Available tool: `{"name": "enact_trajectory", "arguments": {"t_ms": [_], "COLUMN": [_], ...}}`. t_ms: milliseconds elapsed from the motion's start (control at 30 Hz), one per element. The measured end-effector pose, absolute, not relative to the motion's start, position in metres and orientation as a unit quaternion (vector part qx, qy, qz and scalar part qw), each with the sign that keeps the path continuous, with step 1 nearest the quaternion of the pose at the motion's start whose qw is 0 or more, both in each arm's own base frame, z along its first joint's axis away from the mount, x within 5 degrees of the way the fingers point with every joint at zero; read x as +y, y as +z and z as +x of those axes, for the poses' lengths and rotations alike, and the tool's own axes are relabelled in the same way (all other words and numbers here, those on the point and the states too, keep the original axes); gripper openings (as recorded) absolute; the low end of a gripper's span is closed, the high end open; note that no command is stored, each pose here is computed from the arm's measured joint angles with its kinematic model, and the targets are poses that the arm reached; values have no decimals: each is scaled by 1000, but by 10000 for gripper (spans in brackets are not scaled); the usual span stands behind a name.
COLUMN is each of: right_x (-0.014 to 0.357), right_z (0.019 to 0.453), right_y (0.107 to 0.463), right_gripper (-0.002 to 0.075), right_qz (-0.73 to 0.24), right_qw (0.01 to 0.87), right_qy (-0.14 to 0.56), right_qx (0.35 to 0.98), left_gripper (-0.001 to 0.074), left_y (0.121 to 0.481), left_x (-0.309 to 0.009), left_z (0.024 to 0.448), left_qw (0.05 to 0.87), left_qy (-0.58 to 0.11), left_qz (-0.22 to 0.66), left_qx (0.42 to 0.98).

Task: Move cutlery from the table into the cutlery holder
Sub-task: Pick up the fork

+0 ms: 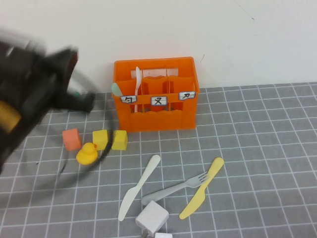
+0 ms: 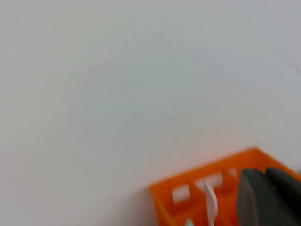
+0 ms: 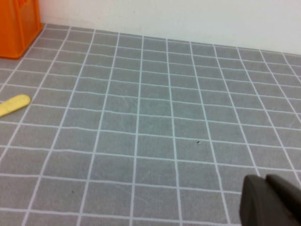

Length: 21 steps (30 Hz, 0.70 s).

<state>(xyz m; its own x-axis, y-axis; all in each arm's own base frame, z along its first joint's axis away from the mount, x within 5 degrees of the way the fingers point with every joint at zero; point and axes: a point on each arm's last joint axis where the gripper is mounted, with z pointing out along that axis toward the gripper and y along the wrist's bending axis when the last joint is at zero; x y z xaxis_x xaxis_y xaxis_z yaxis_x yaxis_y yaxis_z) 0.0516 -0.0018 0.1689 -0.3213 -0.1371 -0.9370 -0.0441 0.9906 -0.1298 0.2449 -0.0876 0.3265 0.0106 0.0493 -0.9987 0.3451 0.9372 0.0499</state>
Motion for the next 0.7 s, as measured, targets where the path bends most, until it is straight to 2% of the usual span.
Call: {"name": "enact_trajectory", "arguments": {"t_ms": [233,367,567,700], "right_x": [-2,-2,-2,-2], "right_z": [52,52,52,52], "right_y": [169,169,169,169], "right_gripper": [-3,-3,-3,-3], "right_qz": [-56,-56,-56,-56], "right_qw": [580,580,580,580], "right_qy": [-40,-40,-40,-40], "right_qx": [812,812,812,812], "left_gripper": [1,0,0,-1], "left_y": [308,302,295,286], "left_x": [-58,-44,-30,-23], "left_z": [164,126,88,69], "left_qw": [664,666,676,647], "left_qy": [-94,-91,-69,-80], "left_qz": [152,149,163,149], "left_qx": [726,725,716,743]}}
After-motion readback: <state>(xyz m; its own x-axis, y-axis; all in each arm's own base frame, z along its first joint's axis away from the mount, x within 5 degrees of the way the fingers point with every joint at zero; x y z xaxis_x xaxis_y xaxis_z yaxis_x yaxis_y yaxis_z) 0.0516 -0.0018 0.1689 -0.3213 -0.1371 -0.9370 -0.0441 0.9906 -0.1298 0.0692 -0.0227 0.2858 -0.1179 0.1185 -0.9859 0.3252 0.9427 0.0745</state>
